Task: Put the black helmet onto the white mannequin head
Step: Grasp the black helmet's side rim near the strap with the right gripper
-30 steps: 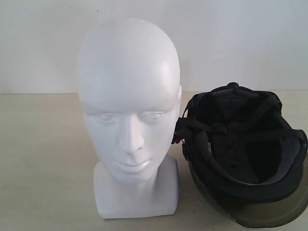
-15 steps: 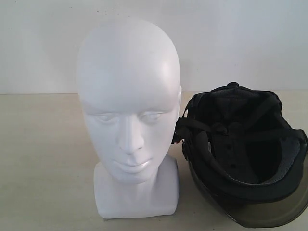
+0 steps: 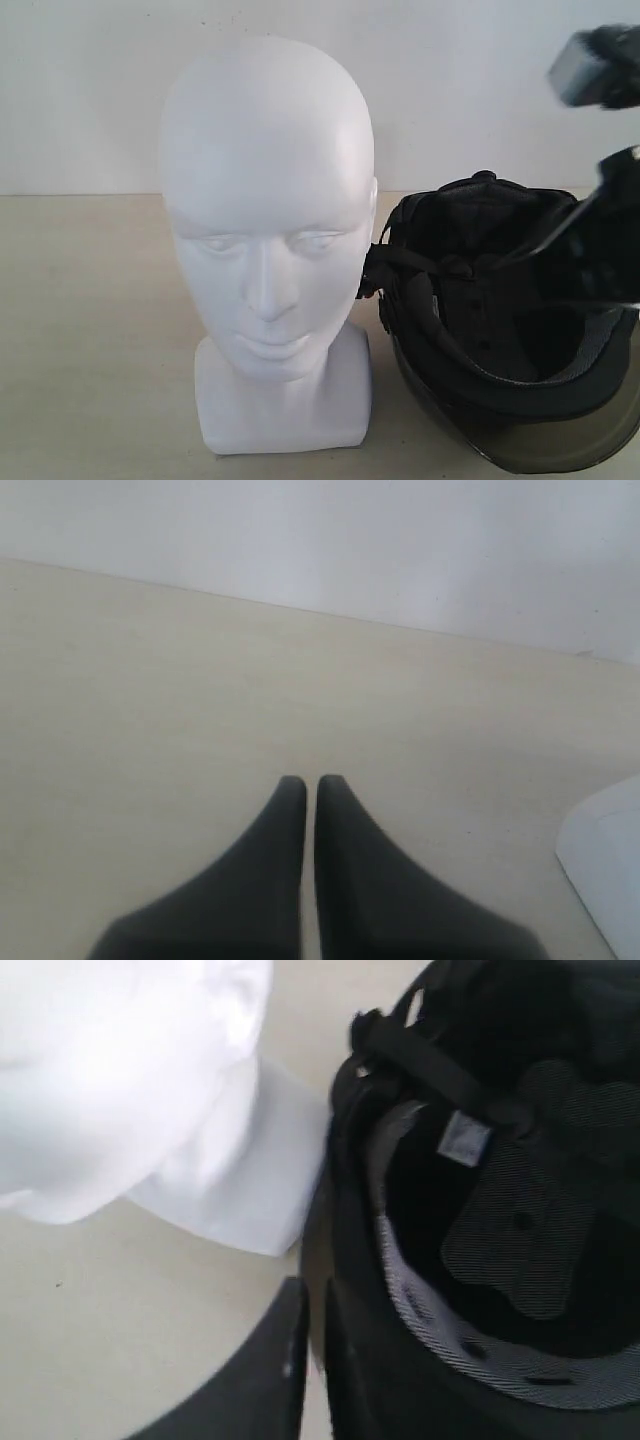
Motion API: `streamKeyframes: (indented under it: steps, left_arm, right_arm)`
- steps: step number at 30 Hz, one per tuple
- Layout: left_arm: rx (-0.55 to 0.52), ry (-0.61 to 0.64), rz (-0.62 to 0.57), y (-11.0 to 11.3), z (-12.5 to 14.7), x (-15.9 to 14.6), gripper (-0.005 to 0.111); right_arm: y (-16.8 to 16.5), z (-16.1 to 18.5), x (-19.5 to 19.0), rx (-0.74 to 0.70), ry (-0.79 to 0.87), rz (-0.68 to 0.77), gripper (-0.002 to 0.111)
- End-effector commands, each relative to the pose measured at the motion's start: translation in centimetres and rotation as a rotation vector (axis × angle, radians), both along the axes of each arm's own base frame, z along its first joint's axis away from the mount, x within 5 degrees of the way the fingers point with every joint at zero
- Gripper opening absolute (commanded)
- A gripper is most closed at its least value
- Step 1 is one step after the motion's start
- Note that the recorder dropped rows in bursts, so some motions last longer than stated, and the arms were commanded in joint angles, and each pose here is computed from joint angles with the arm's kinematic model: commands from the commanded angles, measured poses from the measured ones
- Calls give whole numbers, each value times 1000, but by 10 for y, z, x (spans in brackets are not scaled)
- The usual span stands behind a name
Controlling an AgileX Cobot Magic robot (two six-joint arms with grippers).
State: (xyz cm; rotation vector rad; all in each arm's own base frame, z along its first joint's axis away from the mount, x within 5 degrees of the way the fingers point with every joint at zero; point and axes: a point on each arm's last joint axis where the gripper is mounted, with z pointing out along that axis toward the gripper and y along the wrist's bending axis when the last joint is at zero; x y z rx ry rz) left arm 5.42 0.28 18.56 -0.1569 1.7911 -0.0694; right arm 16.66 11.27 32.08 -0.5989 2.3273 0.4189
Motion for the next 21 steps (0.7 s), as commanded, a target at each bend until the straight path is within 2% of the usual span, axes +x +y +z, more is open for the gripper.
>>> streamKeyframes:
  steps: [1, 4, 6, 21]
  left_arm:
    - [-4, -8, -5, 0, 0, 0, 4]
    - [-4, -8, -5, 0, 0, 0, 4]
    - [-4, -8, -5, 0, 0, 0, 4]
    - [-4, -8, -5, 0, 0, 0, 4]
  right_arm:
    - [25, -21, 17, -14, 65, 41, 35]
    - [33, -37, 30, -40, 85, 36, 75]
    - [37, -44, 37, -37, 92, 20, 87]
    - [63, -86, 86, -59, 73, -38, 85]
